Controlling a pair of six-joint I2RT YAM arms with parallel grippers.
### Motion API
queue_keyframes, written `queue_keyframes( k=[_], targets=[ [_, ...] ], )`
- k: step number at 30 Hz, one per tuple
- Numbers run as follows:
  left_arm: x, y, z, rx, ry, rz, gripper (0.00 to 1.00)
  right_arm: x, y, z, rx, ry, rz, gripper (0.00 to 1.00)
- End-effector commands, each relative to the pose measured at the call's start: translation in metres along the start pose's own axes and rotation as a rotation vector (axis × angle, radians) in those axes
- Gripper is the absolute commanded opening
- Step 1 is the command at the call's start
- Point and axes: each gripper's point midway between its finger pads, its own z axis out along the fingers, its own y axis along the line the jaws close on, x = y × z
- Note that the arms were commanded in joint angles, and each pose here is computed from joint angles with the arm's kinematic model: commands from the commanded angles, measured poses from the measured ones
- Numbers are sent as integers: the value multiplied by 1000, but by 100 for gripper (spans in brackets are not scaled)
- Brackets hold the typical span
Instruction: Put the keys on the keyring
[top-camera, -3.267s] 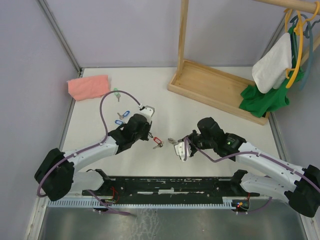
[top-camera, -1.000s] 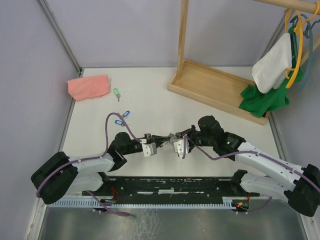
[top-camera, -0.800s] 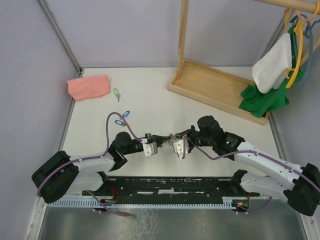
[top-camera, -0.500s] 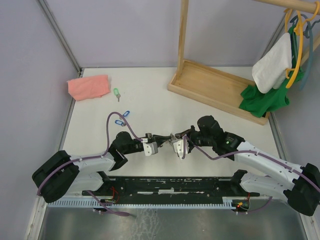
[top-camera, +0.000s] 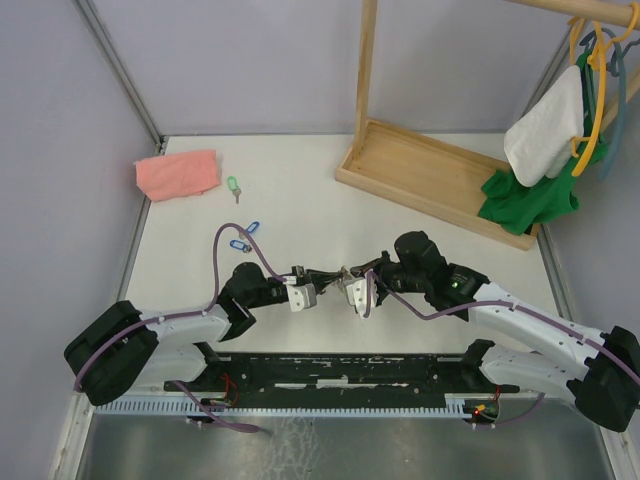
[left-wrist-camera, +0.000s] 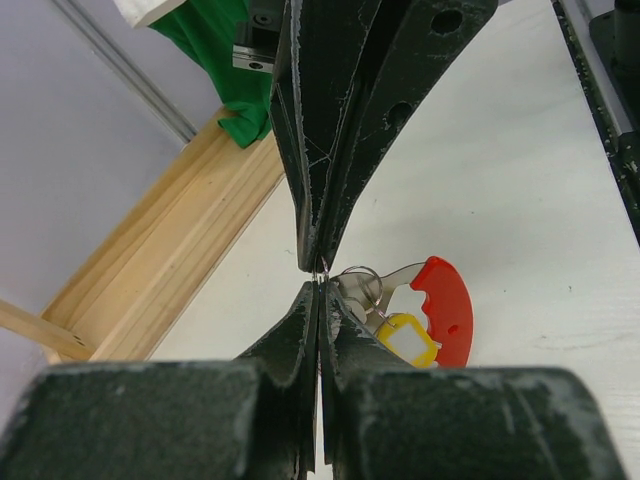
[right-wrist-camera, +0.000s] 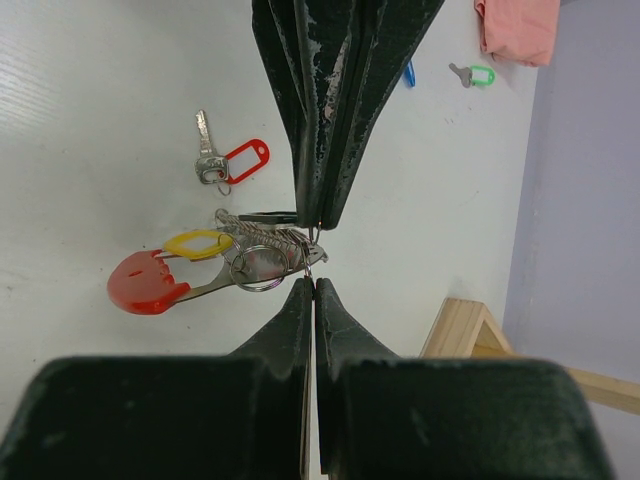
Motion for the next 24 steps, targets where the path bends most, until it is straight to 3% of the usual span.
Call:
queue_keyframes(
  k=[1,24],
  targets=[
    [-21,14,7,-17,-59,79,3,-11,-17,-2,46,-29,-10,1],
    [-25,14,7,-15,-69,73,3,-8,-19,-2,58,-14,16,1]
  ],
)
